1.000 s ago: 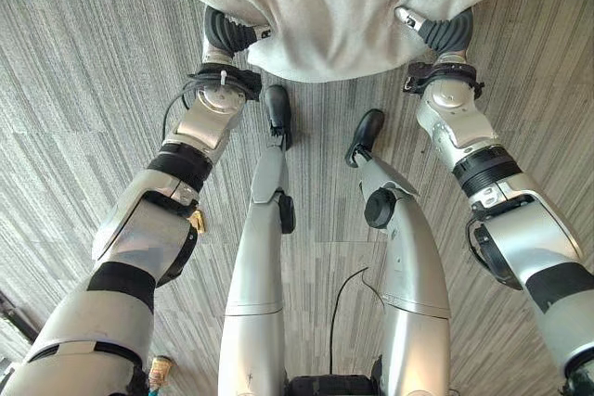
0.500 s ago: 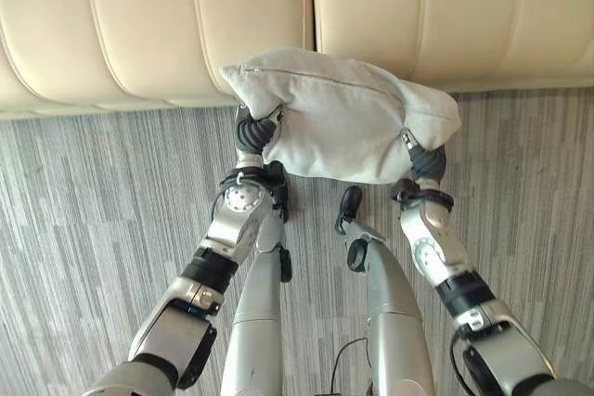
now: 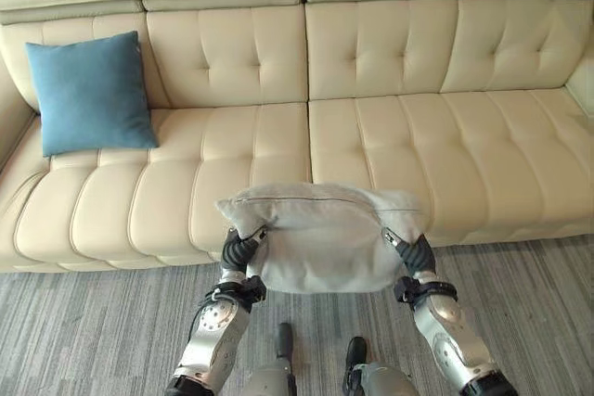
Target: Pick up all the scattered cushions and arrange them neatly on the sofa.
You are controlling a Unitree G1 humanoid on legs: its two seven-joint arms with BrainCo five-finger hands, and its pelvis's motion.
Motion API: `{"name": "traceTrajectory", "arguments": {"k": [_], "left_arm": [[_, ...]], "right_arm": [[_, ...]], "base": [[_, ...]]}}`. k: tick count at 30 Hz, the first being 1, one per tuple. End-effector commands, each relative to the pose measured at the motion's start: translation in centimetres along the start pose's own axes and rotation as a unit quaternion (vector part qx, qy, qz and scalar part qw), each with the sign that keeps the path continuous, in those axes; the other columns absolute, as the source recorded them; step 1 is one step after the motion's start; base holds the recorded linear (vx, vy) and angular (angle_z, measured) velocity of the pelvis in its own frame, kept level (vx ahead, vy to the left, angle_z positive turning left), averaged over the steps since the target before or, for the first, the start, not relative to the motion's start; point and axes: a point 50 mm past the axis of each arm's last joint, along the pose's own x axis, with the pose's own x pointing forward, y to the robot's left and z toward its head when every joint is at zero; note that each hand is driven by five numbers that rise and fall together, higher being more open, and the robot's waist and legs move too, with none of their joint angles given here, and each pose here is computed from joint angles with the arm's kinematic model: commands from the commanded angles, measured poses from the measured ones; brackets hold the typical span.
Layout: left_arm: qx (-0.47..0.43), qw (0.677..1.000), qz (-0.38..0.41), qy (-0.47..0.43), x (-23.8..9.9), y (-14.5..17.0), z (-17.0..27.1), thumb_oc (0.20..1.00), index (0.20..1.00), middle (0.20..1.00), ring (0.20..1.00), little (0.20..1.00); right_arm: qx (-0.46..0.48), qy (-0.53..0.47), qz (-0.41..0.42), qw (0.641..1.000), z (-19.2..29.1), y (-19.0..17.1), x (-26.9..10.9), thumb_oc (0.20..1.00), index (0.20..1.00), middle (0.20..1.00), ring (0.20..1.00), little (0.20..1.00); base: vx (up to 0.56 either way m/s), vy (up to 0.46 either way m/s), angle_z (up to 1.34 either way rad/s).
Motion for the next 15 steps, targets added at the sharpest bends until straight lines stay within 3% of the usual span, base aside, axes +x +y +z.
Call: {"name": "traceTrajectory", "arguments": {"k": [1, 11, 15], "left_arm": [[-0.043, 0.995, -0.042, -0.077, 2.0, -2.6, 3.5, 0.2, 0.2, 0.2, 0.2, 0.2], [0.004, 0.998, -0.017, -0.057, 1.6, -1.0, 2.8, 0.2, 0.2, 0.2, 0.2, 0.2], [0.022, 0.998, -0.018, -0.048, 1.2, 0.2, 2.7, 0.2, 0.2, 0.2, 0.2, 0.2]], "right_arm": [[-0.011, -0.122, 0.072, 0.99, 5.4, 2.6, 1.6, 0.2, 0.2, 0.2, 0.2, 0.2], [-0.05, -0.124, 0.044, 0.99, 5.7, 2.1, 2.0, 0.2, 0.2, 0.2, 0.2, 0.2], [-0.048, -0.118, 0.052, 0.99, 5.3, 2.1, 1.5, 0.2, 0.2, 0.2, 0.2, 0.2]], "base": [[0.13, -0.053, 0.06], [0.32, 0.067, 0.05], [0.39, 0.195, -0.53]]}}
